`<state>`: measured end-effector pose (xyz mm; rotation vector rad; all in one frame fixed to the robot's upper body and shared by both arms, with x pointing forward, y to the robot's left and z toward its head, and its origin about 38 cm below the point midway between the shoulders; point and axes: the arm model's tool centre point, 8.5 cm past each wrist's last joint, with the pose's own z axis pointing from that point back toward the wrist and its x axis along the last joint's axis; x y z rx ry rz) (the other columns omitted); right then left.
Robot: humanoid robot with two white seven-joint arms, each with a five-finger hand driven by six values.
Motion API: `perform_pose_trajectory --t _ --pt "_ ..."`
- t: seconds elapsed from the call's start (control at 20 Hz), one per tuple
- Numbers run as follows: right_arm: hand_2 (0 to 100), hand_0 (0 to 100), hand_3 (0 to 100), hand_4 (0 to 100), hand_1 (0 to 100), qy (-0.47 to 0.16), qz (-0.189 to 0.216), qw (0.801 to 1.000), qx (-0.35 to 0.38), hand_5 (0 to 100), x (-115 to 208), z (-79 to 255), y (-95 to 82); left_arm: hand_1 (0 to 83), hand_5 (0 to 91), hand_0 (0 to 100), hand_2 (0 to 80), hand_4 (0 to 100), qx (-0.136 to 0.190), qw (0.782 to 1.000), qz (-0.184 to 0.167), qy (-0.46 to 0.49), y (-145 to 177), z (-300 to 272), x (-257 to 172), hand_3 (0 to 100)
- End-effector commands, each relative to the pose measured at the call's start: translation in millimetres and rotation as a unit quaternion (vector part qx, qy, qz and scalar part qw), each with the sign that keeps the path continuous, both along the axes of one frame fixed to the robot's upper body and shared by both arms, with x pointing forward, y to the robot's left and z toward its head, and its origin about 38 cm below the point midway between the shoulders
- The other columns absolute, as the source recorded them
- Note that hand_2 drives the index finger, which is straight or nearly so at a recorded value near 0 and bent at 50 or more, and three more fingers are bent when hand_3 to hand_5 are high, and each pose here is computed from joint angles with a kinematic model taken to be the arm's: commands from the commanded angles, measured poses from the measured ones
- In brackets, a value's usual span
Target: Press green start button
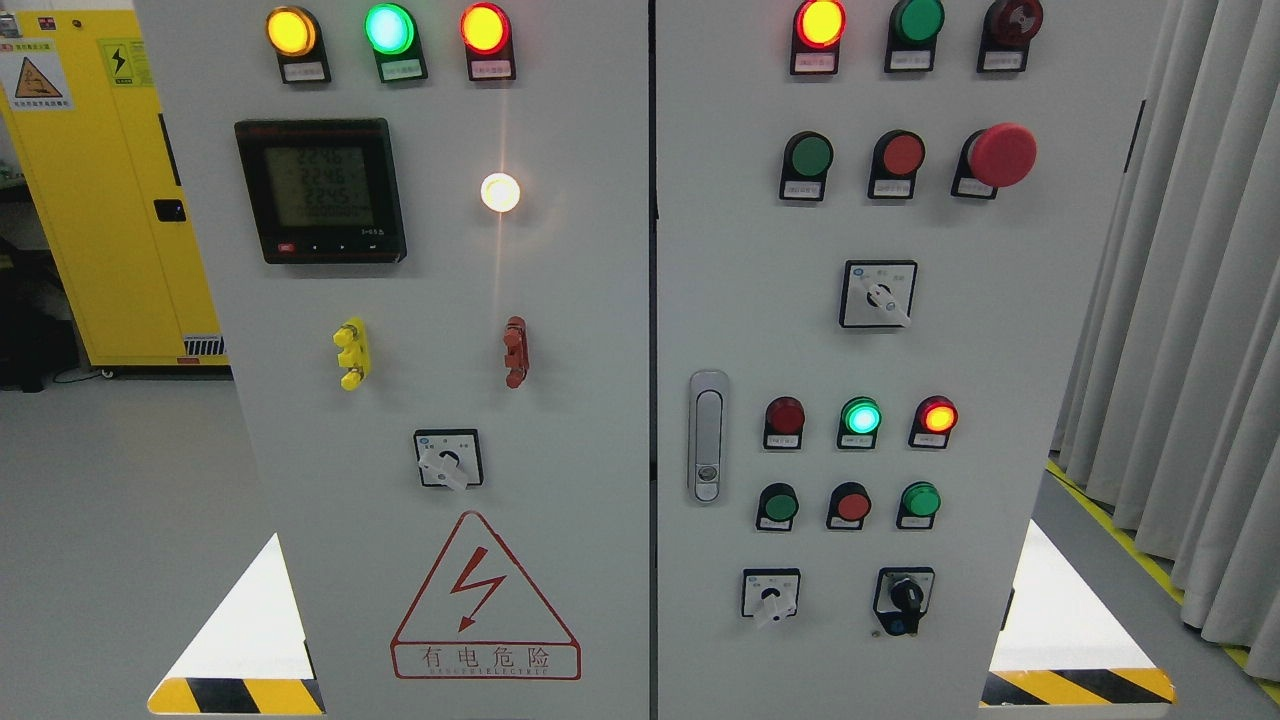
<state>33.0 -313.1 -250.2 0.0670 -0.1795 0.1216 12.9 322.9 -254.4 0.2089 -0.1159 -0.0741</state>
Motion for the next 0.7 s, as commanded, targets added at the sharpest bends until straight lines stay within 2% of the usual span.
perform_pose_trajectory --t 0.0,0.05,0.2,0.3,0.35,0.4,0.45,0.55,0.65 --pt "0 17 0 0 39 -0.197 0.155 0.967 -0.038 0 109 57 18.6 55.6 0.0 12 0.0 0 -0.003 1.0 -0.003 -0.022 -3 0 23 0" --pt "0 17 0 0 40 -0.218 0.177 0.959 -0.042 0 121 68 21.9 55.6 0.0 12 0.0 0 -0.002 1.0 -0.003 -0.022 -3 0 23 0" --pt "0 17 0 0 41 -0.293 0.2 0.934 -0.046 0 153 103 34.7 55.6 0.0 12 0.0 0 -0.004 1.0 -0.002 -0.021 -5 0 22 0" --pt "0 17 8 2 42 -0.348 0.21 0.913 -0.041 0 169 123 45.9 55.6 0.0 12 0.0 0 -0.011 1.0 -0.002 -0.02 -14 -2 21 0" --pt "0 17 11 7 42 -0.379 0.218 0.899 -0.038 0 175 132 49.8 55.6 0.0 12 0.0 0 -0.015 1.0 -0.002 -0.02 -19 -2 21 0" --pt "0 17 20 15 43 -0.411 0.231 0.881 -0.034 5 182 141 53.5 55.6 0.0 12 0.0 0 -0.018 1.0 -0.003 -0.021 -22 -3 22 0" --pt "0 17 20 15 43 -0.441 0.241 0.864 -0.032 5 188 149 57.1 55.6 0.0 12 0.0 0 -0.021 1.0 -0.003 -0.021 -27 -3 22 0" --pt "0 19 29 25 44 -0.489 0.274 0.827 -0.043 15 203 170 63.9 55.6 0.0 12 0.0 0 -0.036 0.999 -0.003 -0.02 -46 -6 22 0" --pt "0 19 32 28 44 -0.522 0.316 0.789 -0.068 19 215 196 71.8 55.6 0.0 12 0.0 0 -0.044 0.999 -0.003 -0.022 -56 -7 22 0"
